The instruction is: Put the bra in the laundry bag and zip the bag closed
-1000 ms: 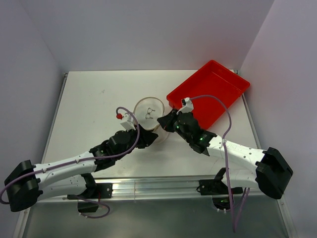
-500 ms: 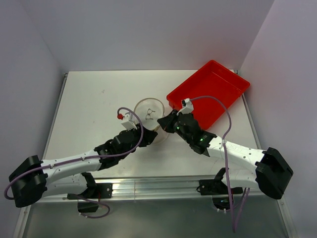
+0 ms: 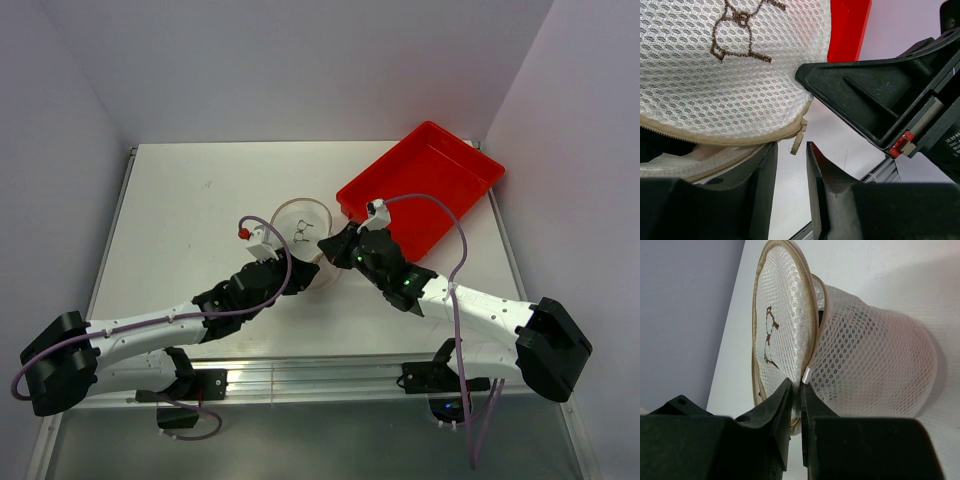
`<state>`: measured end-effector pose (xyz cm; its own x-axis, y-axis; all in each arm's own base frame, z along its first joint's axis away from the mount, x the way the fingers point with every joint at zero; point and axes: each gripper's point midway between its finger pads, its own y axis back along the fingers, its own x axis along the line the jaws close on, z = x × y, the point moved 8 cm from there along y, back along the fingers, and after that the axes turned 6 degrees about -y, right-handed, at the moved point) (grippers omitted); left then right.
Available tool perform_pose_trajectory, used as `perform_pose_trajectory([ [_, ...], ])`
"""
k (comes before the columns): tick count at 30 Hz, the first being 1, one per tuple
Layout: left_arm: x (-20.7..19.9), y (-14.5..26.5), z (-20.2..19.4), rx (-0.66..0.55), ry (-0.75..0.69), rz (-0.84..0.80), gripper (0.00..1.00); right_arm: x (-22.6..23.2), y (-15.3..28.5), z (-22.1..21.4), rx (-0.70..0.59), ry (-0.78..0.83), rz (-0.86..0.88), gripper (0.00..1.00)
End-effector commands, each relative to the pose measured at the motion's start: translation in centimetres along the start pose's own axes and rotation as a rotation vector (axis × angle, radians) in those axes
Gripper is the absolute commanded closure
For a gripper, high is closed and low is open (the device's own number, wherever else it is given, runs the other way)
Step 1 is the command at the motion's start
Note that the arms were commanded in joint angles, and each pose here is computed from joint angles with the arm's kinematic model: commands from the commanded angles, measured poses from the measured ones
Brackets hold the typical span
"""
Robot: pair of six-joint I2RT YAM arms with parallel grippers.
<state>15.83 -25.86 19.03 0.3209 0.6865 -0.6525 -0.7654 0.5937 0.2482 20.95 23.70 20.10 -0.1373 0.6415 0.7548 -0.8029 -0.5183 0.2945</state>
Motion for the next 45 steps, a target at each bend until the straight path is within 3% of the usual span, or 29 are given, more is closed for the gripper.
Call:
perform_pose_trajectory([
  [1, -2.4, -0.2, 1.9, -0.062, 0.016, -0.076, 0.64, 0.8, 0.4, 0.6, -0.033, -0.004, 0.052, 1.00],
  [17, -2.7, -0.8, 1.9, -0.062, 0.005, -0.082, 0.67, 0.8, 0.4, 0.5, -0.023, 0.002, 0.055, 1.00],
  [20, -2.7, -0.9, 1.8, -0.059, 0.005, -0.079, 0.73, 0.8, 0.4, 0.5, -0.022, 0.004, 0.054, 1.00],
  [27, -2.4, -0.7, 1.9, -0.062, -0.001, -0.058, 1.00, 0.7, 0.3, 0.4, -0.009, 0.024, 0.054, 1.00],
  [45, 3.6, 3.3, 0.9, -0.065, -0.111, 0.164, 1.00, 2.1, -3.4, 4.0, 0.170, 0.172, 0.172, 1.00],
])
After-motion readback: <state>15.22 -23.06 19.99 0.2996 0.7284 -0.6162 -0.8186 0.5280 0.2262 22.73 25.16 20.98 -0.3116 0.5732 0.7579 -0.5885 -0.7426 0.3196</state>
